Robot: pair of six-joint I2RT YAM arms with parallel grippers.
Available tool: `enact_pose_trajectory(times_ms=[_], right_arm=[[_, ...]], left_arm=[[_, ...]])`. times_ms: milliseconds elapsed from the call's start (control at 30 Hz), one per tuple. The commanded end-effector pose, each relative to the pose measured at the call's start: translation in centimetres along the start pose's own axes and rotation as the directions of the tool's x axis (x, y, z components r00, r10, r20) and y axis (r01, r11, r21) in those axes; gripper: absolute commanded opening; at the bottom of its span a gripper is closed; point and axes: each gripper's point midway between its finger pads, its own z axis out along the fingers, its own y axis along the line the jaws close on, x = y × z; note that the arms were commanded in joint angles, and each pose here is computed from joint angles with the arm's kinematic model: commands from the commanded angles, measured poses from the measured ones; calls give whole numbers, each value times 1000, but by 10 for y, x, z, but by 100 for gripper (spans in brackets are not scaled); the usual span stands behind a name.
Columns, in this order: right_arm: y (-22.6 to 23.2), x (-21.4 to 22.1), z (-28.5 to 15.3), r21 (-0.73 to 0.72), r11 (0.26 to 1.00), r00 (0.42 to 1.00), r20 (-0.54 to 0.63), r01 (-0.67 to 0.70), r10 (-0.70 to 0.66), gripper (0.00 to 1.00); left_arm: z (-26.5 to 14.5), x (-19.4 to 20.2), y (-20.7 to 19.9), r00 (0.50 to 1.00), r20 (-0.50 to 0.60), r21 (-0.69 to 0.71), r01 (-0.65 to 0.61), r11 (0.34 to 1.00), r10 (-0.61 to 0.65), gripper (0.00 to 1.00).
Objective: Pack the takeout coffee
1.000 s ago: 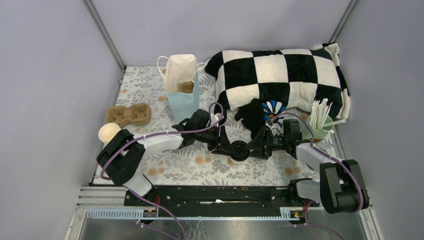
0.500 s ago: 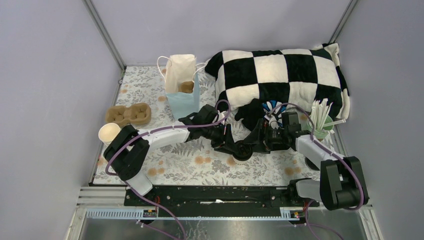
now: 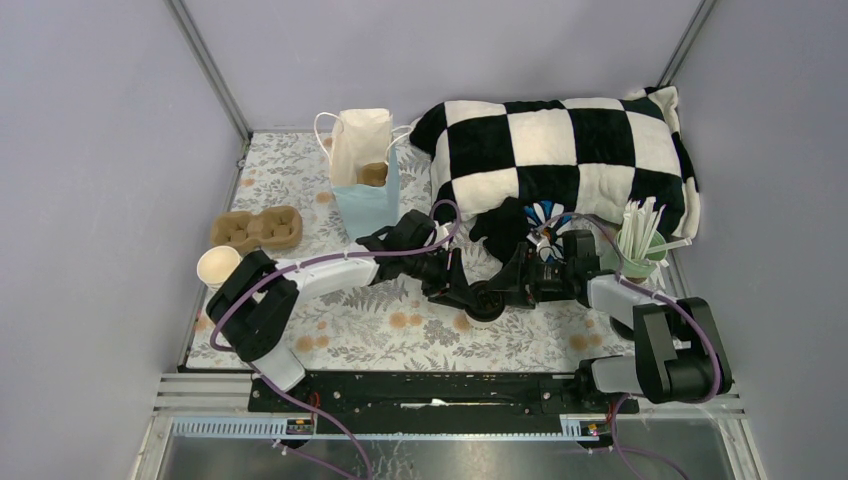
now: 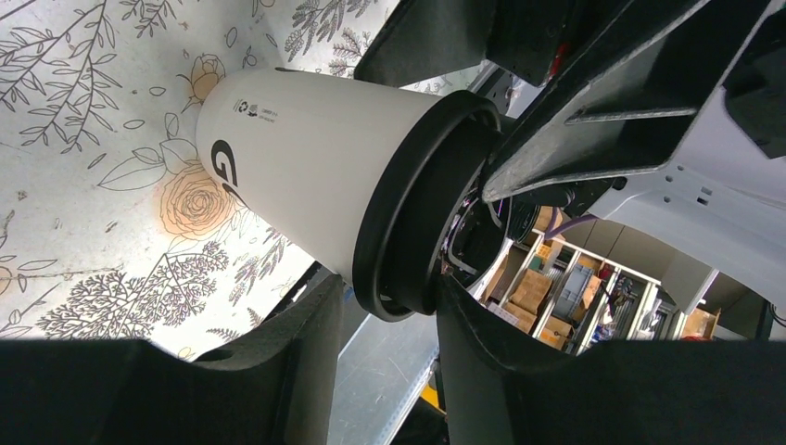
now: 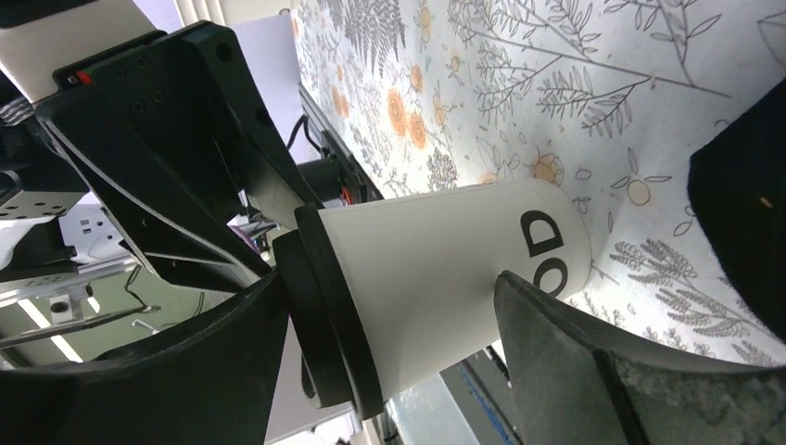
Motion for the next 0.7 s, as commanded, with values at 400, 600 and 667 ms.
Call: enact_pose_trajectory(times_ms=[400, 600, 667], right_arm=[[-100, 43, 2, 325, 900, 956, 139, -290, 258, 82], [-25, 3, -19, 303, 948, 991, 116, -100, 68, 94], [-12, 2, -20, 267, 961, 995, 92, -71, 48, 95]], left_arm=[[5, 59, 149, 988, -27, -453, 121, 883, -150, 42], [3, 24, 103, 998, -7, -402, 53, 914, -61, 49], [3, 15, 90, 999, 1, -382, 37, 924, -39, 53]])
